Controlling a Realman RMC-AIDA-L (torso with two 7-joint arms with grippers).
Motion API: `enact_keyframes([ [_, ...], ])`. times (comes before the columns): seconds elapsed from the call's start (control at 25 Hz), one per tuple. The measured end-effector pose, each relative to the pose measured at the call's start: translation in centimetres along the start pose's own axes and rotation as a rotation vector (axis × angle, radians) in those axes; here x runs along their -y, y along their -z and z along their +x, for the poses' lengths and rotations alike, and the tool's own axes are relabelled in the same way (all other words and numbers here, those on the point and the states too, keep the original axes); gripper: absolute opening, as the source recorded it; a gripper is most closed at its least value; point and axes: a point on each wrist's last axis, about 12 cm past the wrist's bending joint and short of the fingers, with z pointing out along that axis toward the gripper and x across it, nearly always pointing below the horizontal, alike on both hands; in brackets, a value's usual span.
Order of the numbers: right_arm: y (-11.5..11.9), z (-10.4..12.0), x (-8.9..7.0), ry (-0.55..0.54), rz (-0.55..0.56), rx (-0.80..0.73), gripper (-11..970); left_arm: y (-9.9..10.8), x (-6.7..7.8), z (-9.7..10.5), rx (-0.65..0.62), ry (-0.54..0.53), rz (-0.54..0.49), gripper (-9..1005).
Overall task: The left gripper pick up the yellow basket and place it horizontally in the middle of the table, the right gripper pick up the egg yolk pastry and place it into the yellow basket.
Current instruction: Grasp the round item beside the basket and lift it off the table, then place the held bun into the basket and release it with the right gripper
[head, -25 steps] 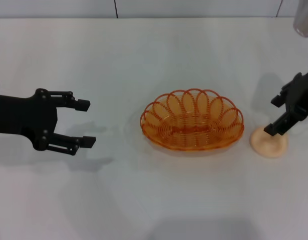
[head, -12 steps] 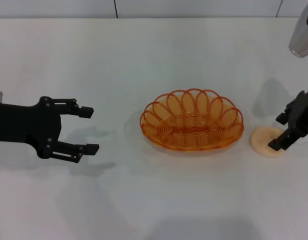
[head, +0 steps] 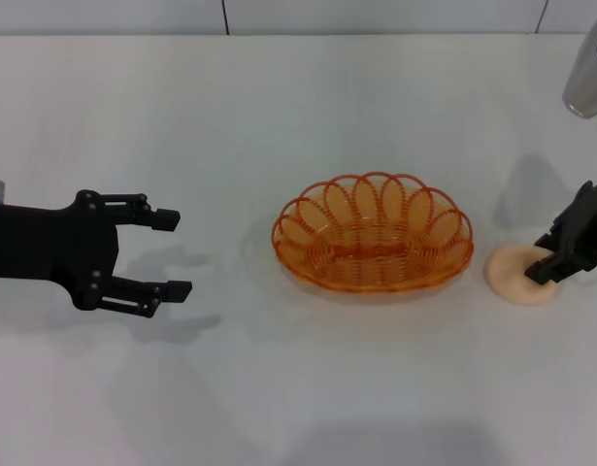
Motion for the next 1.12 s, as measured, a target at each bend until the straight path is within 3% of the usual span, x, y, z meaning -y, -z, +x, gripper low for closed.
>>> enact_keyframes([
  [0.4, -0.2, 0.1, -0.2, 0.001, -0.011, -0.01, 233, 0.1, 0.5, 0.6, 0.004, -0.018, -0.009, 853],
  [0.6, 0.8, 0.0, 0.0, 0.007, 0.008, 0.006, 156, 0.4, 0.8, 1.1, 0.011, -0.027, -0.021, 853],
  [0.84, 4.5, -0.6, 0.0, 0.025, 0.071, 0.088, 110, 0.5, 1.7, 2.2, 0.032, -0.048, -0.047, 853],
  [1.12, 6.4, -2.9, -1.3, 0.111, 0.061, 0.218, 72, 0.8, 2.5, 3.2, 0.042, -0.036, -0.072, 853],
])
